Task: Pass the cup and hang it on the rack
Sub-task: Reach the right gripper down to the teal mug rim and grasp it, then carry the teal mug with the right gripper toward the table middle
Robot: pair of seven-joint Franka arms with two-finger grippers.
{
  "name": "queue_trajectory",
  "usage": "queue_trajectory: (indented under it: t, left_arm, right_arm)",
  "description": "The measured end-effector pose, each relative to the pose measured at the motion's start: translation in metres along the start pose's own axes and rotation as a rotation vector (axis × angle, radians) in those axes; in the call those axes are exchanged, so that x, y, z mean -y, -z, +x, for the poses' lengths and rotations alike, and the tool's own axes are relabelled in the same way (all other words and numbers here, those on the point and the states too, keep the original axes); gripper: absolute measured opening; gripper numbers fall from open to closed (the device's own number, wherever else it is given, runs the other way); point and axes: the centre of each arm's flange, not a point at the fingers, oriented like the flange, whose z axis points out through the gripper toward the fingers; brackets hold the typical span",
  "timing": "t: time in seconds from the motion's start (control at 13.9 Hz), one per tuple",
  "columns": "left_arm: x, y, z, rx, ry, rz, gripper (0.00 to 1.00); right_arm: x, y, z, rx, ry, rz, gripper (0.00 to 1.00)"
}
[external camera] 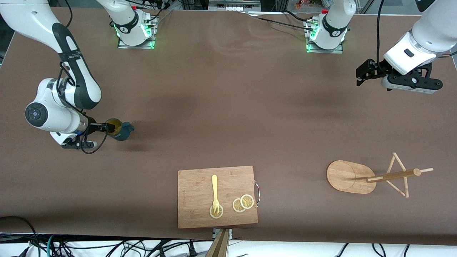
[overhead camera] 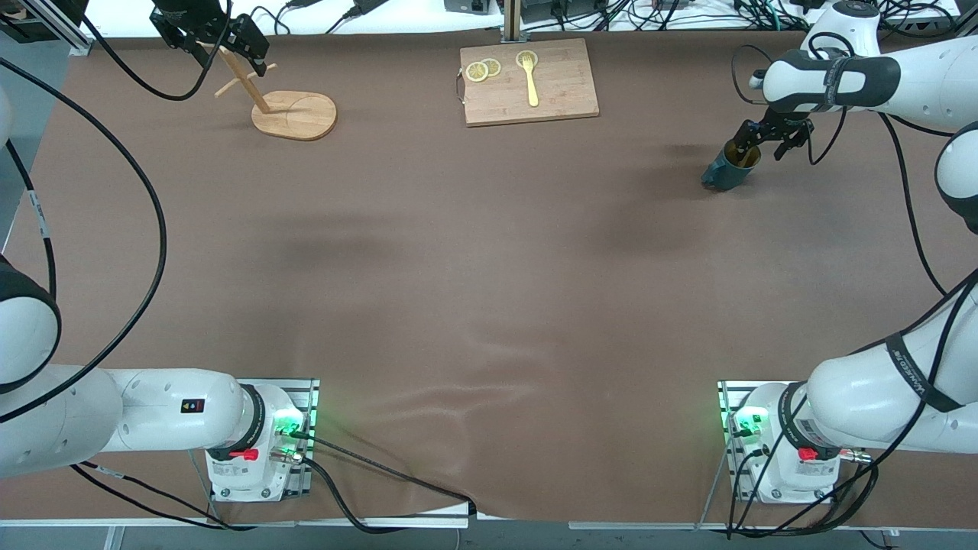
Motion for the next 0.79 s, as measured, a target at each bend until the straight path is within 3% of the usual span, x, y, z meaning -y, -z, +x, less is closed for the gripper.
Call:
queue_trajectory:
  t: [0.07,0.5,0.58,0.79]
  left_arm:
    - [0.0,0.0,0.0,0.0,0.0,0.0,1.0]
    - [0.0,0.0,0.0,0.0,0.0,0.0,1.0]
    - [0.0,0.0,0.0,0.0,0.0,0.0,1.0]
    - [0.0,0.0,0.0,0.0,0.0,0.0,1.0]
  right_arm:
    - [0.001,0.0,0.0,0.0,0.001,0.0,0.72]
    - [0.009,0.003,0.002,-0.005,0.014,0.004,0.09]
    - [0.014,0.007,0.004,-0.012,0.022,0.005,0.04]
    - [0.041,0.029,0.015,-0.052,0.068,0.013,0.04]
